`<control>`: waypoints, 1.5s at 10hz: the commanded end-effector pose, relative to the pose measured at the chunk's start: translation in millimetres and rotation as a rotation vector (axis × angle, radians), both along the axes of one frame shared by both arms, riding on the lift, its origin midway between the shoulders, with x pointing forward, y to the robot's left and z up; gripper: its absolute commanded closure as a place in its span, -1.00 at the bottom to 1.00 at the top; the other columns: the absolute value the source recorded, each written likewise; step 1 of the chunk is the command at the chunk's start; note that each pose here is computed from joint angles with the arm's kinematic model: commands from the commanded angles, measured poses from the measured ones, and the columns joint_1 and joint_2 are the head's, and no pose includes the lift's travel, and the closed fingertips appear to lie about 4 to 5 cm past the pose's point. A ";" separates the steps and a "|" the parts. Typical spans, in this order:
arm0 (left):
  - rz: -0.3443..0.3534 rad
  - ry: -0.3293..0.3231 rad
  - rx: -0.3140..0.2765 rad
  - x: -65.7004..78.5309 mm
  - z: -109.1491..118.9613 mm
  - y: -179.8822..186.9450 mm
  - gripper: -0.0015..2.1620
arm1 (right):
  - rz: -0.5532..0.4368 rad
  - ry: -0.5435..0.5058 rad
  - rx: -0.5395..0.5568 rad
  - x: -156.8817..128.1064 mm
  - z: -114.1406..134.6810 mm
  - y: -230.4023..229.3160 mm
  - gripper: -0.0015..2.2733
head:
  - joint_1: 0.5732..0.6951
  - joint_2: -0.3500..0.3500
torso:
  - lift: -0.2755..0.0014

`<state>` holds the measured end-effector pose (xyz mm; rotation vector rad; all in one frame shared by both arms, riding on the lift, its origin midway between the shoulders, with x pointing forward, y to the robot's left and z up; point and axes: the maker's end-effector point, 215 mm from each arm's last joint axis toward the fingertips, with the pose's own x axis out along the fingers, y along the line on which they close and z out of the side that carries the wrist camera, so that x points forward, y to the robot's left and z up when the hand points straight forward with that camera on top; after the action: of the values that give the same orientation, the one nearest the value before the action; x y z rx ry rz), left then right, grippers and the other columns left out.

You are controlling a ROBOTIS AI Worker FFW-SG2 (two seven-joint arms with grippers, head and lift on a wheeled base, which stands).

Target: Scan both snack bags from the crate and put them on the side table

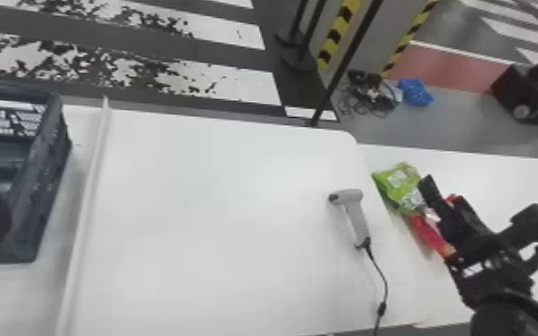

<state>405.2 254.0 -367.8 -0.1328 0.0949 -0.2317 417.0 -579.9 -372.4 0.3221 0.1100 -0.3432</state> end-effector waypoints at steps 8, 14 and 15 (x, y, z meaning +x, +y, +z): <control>0.011 0.040 0.014 -3.0 -11.0 -10.0 -0.88 | 0.283 -0.119 -0.324 -14.0 11.4 319.9 -0.95 | 1.00 -0.29 | 0.36; 0.022 0.023 0.025 -4.1 -7.2 -16.1 -0.88 | 0.258 -0.134 -0.347 -27.8 5.3 334.4 -0.95 | 1.00 -0.03 | 0.36; 0.026 0.022 0.031 -4.5 -7.3 -15.6 -0.88 | 0.259 -0.130 -0.345 -28.4 3.8 334.3 -0.96 | 1.00 -0.03 | 0.36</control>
<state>401.0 238.4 -375.2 -0.1082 0.1190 -0.2037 388.9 -245.5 -367.8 -0.0139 -0.0385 -0.0800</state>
